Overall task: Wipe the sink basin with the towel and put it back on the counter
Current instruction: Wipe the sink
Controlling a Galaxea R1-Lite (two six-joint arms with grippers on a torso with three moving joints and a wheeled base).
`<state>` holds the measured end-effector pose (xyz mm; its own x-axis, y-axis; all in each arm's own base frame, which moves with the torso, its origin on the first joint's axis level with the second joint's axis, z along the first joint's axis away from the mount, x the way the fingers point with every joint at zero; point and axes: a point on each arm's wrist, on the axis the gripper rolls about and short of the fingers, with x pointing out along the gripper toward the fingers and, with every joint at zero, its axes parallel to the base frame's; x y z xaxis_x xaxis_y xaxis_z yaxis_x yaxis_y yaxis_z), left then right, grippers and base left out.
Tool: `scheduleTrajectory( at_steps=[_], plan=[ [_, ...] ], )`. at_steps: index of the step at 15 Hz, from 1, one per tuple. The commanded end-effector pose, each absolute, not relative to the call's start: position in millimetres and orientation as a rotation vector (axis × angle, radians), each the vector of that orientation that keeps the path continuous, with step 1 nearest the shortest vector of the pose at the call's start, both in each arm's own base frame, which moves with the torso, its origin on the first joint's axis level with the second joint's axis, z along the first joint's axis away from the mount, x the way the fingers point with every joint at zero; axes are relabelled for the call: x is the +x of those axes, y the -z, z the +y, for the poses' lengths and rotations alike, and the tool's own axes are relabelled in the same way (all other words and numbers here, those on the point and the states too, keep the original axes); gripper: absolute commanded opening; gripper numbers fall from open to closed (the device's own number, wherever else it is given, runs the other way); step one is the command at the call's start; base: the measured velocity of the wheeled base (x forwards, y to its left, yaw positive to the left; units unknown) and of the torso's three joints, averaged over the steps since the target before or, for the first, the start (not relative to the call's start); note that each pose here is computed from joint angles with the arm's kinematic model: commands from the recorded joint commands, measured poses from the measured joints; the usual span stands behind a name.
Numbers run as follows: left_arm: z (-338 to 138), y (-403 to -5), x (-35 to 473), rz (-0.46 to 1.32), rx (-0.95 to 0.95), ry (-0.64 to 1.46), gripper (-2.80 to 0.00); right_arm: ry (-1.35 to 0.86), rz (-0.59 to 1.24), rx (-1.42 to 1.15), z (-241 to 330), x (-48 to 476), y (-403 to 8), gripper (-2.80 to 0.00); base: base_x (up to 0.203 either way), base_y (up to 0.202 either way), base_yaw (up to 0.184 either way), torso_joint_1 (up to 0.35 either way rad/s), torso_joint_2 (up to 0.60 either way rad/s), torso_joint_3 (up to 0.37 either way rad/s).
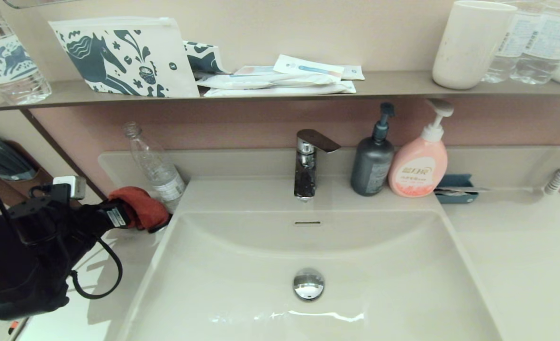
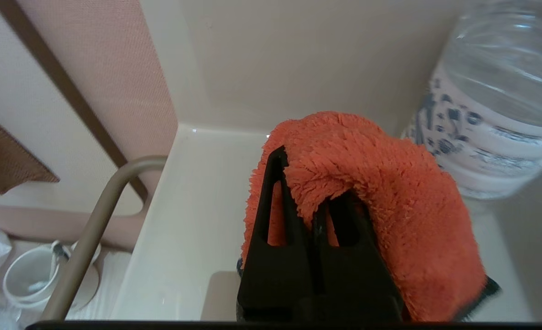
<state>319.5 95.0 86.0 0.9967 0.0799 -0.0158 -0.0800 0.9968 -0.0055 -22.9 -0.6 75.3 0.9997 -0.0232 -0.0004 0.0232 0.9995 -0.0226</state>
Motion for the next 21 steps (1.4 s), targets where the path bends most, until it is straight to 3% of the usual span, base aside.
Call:
scheduleTrajectory(
  at_steps=[1,8,12,21],
  plan=[
    [98,-79,332,0.008,-0.004,-0.073,-2.80,0.023,0.002,-0.023,-1,-23,-75,-2.80,0.000,0.000,0.000,0.000,0.00,0.000],
    [101,-93,346,0.148,-0.045,0.028,-2.80,0.023,0.002,-0.023,-1,-23,-75,-2.80,0.000,0.000,0.000,0.000,0.00,0.000],
    [102,-103,349,0.267,0.038,0.076,-2.80,0.023,0.002,-0.023,-1,-23,-75,-2.80,0.000,0.000,0.000,0.000,0.00,0.000],
    [74,-105,364,0.324,0.056,0.172,-2.80,0.023,0.002,-0.023,-1,-23,-75,-2.80,0.000,0.000,0.000,0.000,0.00,0.000]
  ],
)
